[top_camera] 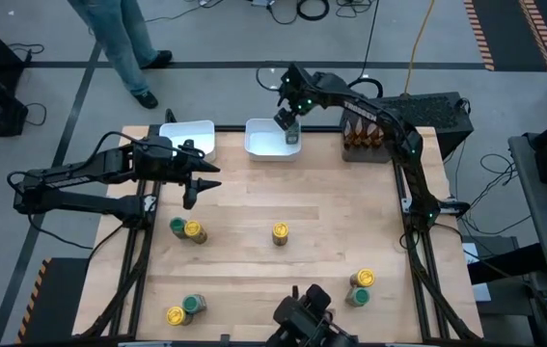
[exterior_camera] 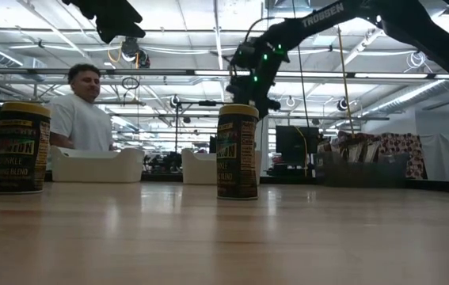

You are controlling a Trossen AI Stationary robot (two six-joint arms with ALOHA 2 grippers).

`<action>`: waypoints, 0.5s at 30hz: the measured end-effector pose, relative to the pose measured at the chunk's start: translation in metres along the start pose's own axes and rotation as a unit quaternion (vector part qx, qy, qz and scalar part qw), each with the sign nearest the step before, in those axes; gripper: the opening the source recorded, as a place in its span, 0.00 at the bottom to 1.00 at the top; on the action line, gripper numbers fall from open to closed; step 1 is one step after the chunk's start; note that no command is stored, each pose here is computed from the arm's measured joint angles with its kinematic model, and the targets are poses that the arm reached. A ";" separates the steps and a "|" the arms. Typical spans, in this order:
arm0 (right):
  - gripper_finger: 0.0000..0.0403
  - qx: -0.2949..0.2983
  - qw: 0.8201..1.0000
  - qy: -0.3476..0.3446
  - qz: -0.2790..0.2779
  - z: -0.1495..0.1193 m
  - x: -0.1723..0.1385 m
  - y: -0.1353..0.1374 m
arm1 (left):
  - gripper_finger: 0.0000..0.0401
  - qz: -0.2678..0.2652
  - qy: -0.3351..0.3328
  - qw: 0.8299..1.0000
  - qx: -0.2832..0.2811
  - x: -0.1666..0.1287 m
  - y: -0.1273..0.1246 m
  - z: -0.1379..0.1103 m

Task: Sort spices by type
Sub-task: Put the bottom right green seasoning bottle into the right white bin

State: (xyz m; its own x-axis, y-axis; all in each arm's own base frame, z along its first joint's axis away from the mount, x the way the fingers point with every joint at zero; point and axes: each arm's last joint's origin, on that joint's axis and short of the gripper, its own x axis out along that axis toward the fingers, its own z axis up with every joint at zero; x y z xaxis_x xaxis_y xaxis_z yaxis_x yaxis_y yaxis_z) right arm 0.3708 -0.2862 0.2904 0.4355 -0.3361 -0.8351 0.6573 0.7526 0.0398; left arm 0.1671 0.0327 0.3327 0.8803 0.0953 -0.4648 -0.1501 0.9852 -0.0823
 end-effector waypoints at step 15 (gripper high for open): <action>0.66 -0.167 0.982 0.046 0.073 -0.015 -0.097 0.094 | 0.50 -0.005 0.005 1.000 0.026 0.000 0.000 -0.001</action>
State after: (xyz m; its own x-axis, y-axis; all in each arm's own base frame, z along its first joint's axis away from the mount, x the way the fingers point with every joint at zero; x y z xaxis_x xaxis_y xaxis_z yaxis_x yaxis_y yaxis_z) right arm 0.3810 -0.1741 0.3664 0.4424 -0.1691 -0.8807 0.3458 0.9383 -0.0065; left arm 0.1668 0.0322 0.3319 0.8774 0.0840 -0.4723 -0.1174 0.9922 -0.0415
